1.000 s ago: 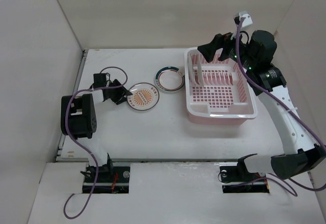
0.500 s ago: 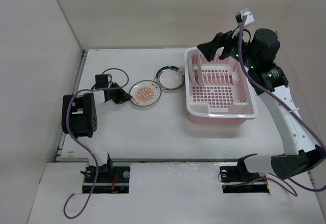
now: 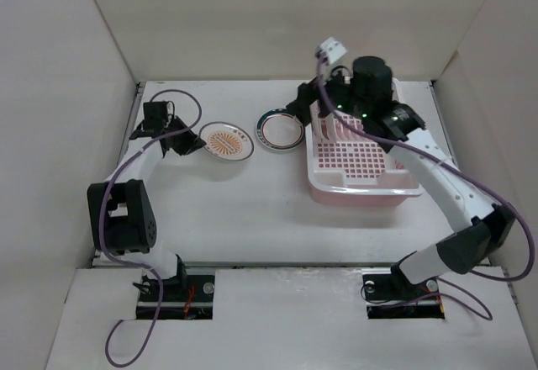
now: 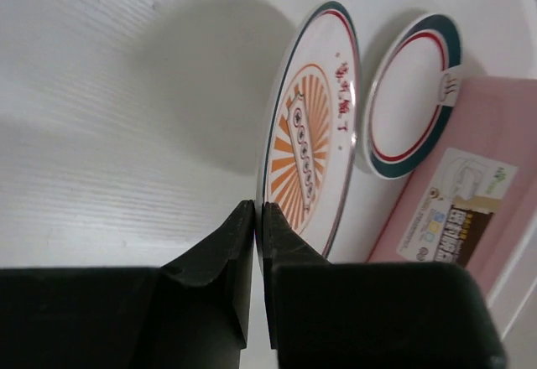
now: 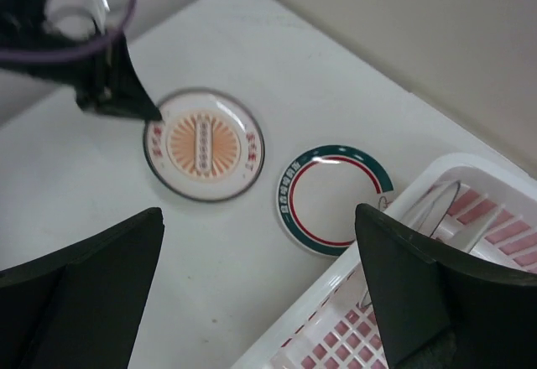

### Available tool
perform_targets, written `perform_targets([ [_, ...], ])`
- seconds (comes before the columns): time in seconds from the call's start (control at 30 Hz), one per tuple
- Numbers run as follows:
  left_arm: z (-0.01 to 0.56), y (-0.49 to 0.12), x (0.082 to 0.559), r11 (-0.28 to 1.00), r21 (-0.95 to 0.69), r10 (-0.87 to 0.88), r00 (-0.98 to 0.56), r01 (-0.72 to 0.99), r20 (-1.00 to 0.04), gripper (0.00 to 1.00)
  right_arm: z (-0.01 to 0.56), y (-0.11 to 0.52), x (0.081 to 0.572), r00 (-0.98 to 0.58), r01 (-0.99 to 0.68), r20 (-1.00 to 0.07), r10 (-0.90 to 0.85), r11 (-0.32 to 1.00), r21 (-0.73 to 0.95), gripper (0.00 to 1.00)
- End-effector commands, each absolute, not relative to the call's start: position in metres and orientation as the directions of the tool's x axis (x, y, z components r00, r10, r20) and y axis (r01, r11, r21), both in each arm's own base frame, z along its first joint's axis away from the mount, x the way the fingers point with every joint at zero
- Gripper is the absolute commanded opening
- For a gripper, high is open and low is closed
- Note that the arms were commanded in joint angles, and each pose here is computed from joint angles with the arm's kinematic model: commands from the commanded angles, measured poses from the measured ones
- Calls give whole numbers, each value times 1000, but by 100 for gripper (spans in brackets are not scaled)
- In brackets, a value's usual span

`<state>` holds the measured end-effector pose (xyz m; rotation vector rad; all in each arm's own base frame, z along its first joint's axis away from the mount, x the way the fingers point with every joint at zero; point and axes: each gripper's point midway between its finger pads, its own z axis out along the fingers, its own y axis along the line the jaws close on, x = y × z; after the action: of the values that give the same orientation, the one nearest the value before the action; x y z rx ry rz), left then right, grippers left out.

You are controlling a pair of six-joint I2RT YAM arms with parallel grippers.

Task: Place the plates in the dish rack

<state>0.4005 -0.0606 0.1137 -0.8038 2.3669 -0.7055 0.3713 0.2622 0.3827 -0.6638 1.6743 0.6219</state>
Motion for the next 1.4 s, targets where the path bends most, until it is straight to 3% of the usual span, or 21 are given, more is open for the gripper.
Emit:
perform_targets([
  [0.0,188,-58,403,682,-646,-684,-611,-343,-398,0,373,290,364,-42,-731,-953,-299,660,-174,100],
  [0.13,218,-63,393,700,-586,-687,-609,-408,-397,0,345,335,348,89,-703,-866,-492,585,-405,100],
  [0.43,242,-86,374,628,-644,-729,-619,-436,-292,0,332,390,332,305,-674,-743,-596,417,-610,100],
  [0.93,295,-108,365,542,-759,-740,-633,-360,-227,0,298,416,331,283,-740,-730,-622,343,-579,92],
  [1.1,308,-111,362,536,-780,-733,-636,-323,-241,0,298,416,344,267,-696,-736,-622,404,-594,81],
  [1.23,307,-112,355,527,-787,-735,-636,-320,-233,0,285,423,355,238,-682,-740,-629,434,-588,63],
  [1.33,309,-115,353,522,-797,-728,-646,-305,-230,0,276,425,358,230,-681,-734,-639,433,-591,58],
  [1.37,309,-115,350,522,-797,-728,-645,-304,-231,0,278,425,360,222,-674,-742,-632,450,-586,46],
])
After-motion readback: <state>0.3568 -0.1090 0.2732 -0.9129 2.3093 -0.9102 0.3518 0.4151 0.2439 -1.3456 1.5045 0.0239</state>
